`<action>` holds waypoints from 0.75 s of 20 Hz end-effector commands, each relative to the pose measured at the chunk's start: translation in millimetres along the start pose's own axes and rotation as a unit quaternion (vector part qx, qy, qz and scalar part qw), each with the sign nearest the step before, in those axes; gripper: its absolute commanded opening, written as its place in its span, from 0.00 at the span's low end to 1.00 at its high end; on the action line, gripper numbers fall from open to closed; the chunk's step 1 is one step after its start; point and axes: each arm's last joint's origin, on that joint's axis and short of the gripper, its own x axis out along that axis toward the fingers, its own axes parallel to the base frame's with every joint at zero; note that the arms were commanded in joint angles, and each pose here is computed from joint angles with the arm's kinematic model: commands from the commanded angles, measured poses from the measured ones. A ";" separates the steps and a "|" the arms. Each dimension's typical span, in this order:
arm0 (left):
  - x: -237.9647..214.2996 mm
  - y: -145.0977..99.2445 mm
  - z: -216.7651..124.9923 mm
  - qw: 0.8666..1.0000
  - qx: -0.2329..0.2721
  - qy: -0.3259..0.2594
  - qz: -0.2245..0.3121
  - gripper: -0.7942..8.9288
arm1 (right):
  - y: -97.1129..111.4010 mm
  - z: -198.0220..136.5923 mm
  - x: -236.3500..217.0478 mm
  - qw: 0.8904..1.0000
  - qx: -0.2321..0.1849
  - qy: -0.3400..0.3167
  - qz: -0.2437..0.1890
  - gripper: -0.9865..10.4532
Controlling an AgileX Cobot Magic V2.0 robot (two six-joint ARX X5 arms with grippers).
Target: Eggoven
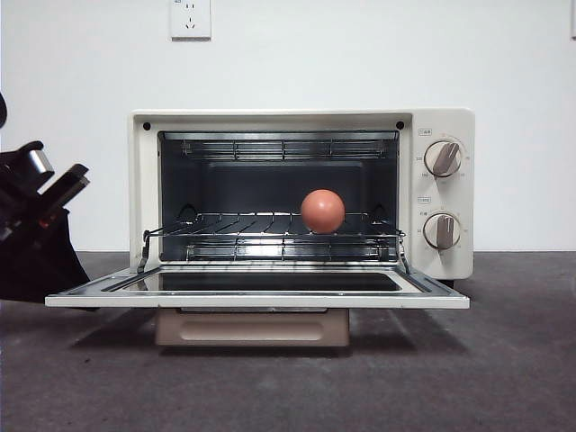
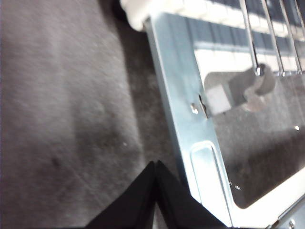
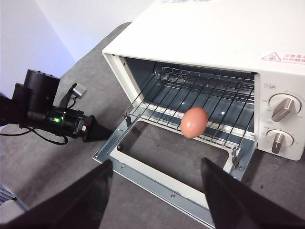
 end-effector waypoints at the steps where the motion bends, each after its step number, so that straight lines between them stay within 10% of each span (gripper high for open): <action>1: 9.5 -0.2 -2.7 1.000 0.001 0.017 -0.013 0.09 | 2.6 3.6 -1.2 1.000 -0.005 -0.006 0.005 0.35; 15: 0.8 4.7 12.6 0.992 -0.037 -0.029 -0.117 0.09 | 2.1 3.8 -1.2 1.000 -0.002 -0.009 -0.003 0.35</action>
